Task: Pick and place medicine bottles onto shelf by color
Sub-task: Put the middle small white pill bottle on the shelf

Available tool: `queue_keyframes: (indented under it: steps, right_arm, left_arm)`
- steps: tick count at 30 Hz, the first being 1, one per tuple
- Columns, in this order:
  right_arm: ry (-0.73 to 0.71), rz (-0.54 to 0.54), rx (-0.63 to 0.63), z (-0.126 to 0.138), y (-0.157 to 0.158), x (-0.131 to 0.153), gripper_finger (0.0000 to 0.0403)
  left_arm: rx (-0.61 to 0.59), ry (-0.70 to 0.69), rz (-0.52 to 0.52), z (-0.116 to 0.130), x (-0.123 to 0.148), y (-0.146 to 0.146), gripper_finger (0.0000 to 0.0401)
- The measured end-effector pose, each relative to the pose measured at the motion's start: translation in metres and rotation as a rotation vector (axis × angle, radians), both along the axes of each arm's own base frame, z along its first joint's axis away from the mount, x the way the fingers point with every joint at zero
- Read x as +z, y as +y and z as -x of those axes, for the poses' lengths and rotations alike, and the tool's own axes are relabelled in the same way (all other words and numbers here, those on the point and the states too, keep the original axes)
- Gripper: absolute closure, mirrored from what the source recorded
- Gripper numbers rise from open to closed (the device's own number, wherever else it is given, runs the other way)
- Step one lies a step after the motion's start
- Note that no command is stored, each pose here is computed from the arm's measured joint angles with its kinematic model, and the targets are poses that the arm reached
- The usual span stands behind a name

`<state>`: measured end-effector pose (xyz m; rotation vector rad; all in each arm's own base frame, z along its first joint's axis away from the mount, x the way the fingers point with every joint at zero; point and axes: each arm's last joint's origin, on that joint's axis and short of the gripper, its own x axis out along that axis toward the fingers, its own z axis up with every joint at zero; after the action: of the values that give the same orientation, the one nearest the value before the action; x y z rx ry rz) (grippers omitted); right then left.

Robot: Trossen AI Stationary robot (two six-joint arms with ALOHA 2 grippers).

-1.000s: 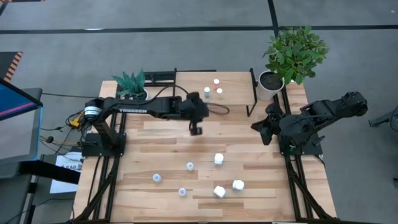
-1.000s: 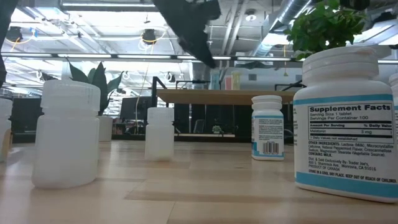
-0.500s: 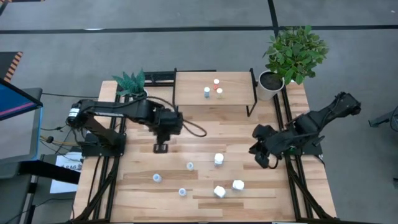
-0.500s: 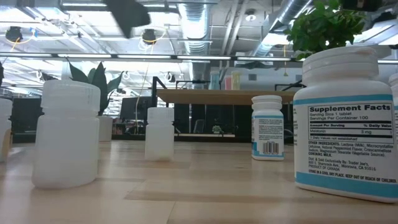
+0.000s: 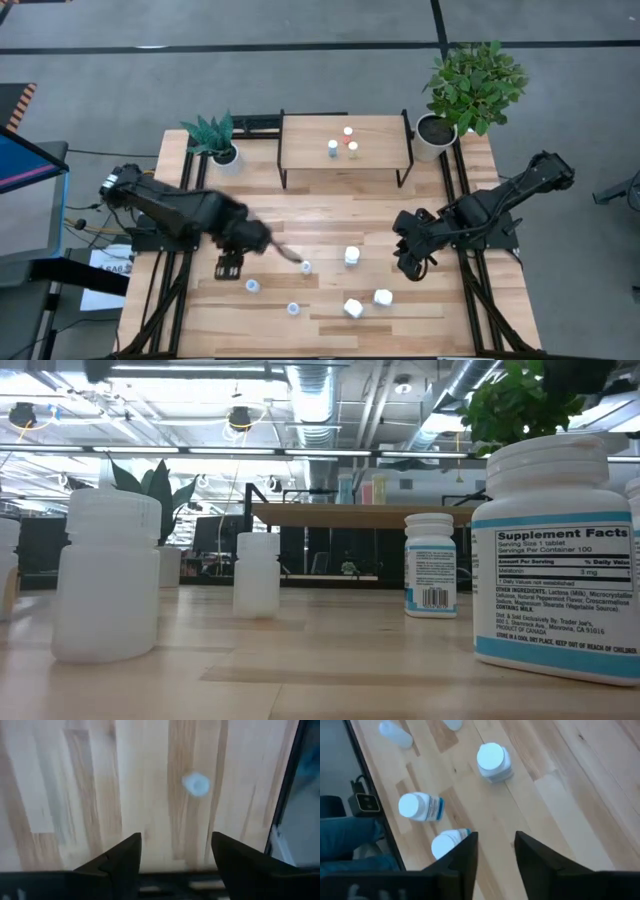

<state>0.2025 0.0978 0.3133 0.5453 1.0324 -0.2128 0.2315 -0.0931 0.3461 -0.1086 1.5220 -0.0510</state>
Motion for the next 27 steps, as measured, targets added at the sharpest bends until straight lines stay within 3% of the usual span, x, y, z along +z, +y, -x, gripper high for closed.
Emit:
queue_keyframes:
  steps: [7, 14, 27]
  right_arm:
    - [-0.007, -0.005, 0.000, 0.001, 0.000, 0.001, 0.0176]
    - [-0.007, -0.005, -0.001, 0.001, 0.000, 0.001, 0.0165]
    - [-0.008, -0.007, 0.008, 0.001, 0.001, 0.001, 0.0169]
  left_arm:
    - [0.135, -0.251, -0.121, 0.021, 0.005, -0.053, 0.0166]
    - [0.213, -0.239, -0.078, 0.023, -0.053, -0.081, 0.0165]
    - [0.241, -0.170, -0.047, 0.029, -0.130, -0.076, 0.0165]
